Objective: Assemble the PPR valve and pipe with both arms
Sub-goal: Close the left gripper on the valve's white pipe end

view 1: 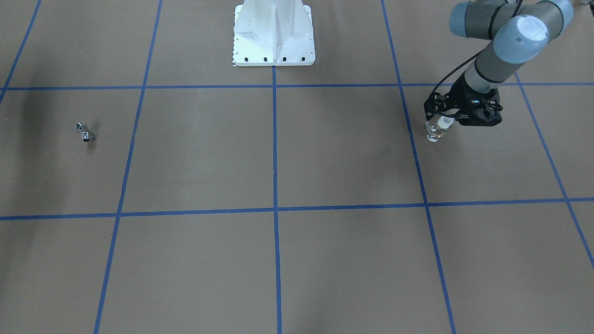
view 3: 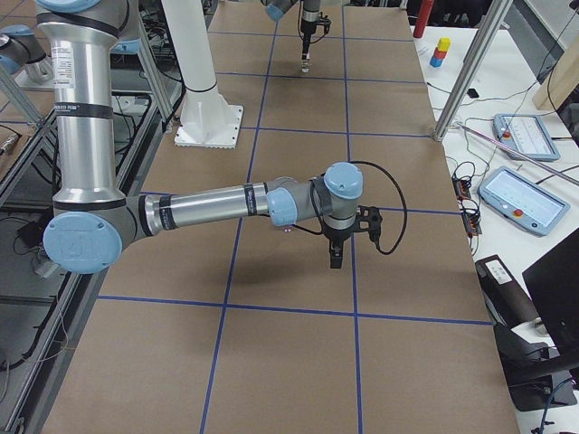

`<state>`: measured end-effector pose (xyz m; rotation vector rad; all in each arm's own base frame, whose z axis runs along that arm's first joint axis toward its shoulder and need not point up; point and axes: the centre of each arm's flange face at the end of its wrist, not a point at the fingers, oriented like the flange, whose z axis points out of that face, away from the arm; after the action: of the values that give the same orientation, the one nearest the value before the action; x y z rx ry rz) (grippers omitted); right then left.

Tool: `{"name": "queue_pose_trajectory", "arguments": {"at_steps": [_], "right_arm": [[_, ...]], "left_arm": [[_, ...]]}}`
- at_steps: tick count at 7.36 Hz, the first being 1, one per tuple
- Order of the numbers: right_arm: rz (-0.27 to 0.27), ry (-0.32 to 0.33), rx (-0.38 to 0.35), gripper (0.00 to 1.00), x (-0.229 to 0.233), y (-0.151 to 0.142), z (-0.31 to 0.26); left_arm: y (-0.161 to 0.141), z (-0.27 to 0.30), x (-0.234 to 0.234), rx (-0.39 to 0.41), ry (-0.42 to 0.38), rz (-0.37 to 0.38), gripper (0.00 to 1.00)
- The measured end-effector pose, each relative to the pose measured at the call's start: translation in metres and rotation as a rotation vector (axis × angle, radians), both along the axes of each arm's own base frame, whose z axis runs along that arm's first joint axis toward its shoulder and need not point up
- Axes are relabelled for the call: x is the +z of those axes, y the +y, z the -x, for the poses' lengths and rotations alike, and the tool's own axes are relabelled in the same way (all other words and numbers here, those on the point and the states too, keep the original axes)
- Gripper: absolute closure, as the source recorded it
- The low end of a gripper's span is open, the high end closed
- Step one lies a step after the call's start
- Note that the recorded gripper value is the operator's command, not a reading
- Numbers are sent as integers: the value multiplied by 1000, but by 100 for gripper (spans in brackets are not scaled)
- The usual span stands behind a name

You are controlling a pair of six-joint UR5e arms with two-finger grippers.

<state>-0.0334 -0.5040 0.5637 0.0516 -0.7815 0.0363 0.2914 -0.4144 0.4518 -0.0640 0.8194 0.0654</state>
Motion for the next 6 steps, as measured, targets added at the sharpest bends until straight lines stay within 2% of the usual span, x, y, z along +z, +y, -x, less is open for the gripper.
{"name": "queue_pose_trajectory", "arguments": {"at_steps": [5,6], "right_arm": [[1,-1,-3,0,0,0,2],[0,-1,-3,0,-1,0,2]], "left_arm": [[0,0,4,1,-7,1,17],[-1,0,7,0,-12,4,22]]}}
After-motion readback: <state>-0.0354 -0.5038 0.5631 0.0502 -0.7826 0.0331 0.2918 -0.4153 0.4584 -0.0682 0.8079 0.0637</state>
